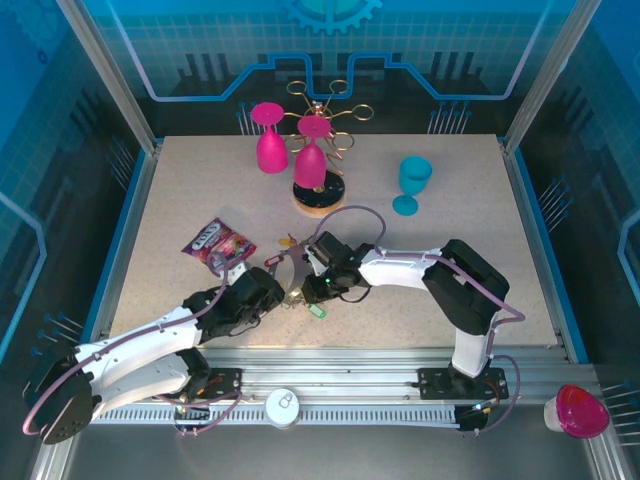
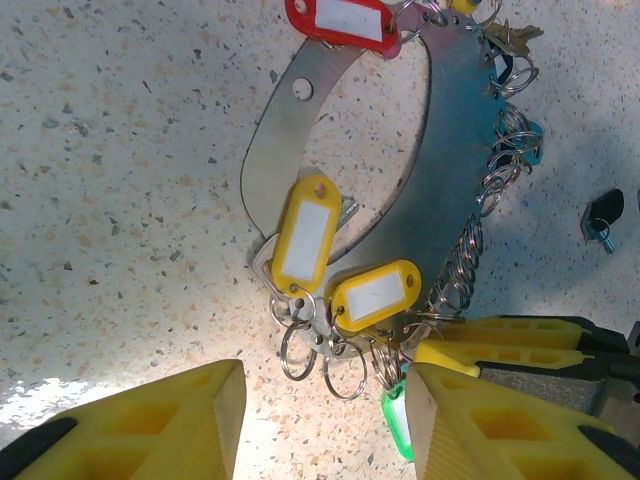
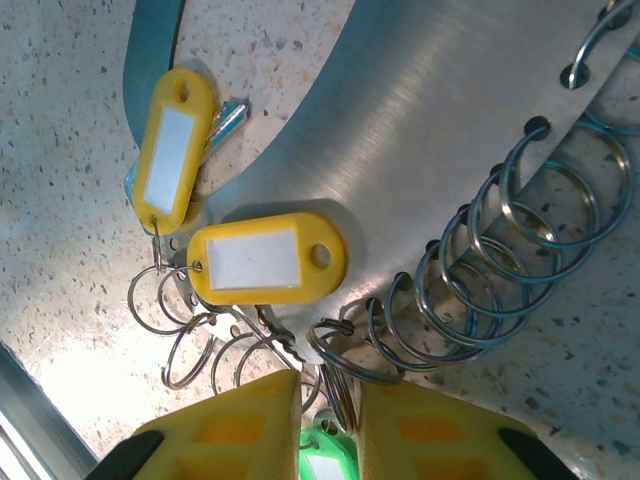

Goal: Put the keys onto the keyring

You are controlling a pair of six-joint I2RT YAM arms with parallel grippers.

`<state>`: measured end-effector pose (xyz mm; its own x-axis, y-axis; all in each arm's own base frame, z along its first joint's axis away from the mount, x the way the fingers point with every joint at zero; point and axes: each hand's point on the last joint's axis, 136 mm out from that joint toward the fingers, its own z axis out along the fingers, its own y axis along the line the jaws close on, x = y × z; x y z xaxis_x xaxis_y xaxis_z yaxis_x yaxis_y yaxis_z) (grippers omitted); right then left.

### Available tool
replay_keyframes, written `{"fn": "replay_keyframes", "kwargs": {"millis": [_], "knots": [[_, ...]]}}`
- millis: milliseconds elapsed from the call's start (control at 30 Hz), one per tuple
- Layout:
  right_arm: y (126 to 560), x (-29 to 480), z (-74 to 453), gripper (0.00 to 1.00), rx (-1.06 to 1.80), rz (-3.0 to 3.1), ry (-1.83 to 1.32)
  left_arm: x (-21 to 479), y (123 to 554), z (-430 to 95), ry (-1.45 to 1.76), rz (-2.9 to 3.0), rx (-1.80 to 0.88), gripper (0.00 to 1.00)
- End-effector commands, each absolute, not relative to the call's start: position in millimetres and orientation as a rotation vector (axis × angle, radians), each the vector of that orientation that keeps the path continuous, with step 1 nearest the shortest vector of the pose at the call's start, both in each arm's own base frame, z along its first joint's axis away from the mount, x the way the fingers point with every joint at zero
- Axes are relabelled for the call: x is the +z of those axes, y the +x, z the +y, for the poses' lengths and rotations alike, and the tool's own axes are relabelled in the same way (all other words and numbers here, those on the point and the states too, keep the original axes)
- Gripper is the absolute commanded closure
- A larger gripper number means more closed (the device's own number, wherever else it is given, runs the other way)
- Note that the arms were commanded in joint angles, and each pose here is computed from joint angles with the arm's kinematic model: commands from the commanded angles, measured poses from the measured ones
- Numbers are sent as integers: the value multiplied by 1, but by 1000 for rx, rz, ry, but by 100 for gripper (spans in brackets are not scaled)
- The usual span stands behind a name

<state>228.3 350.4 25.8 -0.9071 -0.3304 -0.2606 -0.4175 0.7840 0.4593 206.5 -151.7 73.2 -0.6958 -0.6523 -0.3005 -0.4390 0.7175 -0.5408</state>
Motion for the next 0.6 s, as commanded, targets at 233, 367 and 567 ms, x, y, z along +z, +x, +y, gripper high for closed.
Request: {"fn": "replay_keyframes", "kwargs": {"millis": [233,367,567], "knots": [[229,23,362,82,814,2815,-601,72,204,-146,-842,2432,-589,53],[229,22,361,85,806,2818,-601,72,204,-145,-841,2427,-592,53],[229,31,361,100,808,2789,-619,75,205,-144,-833,2416,-595,52]]}}
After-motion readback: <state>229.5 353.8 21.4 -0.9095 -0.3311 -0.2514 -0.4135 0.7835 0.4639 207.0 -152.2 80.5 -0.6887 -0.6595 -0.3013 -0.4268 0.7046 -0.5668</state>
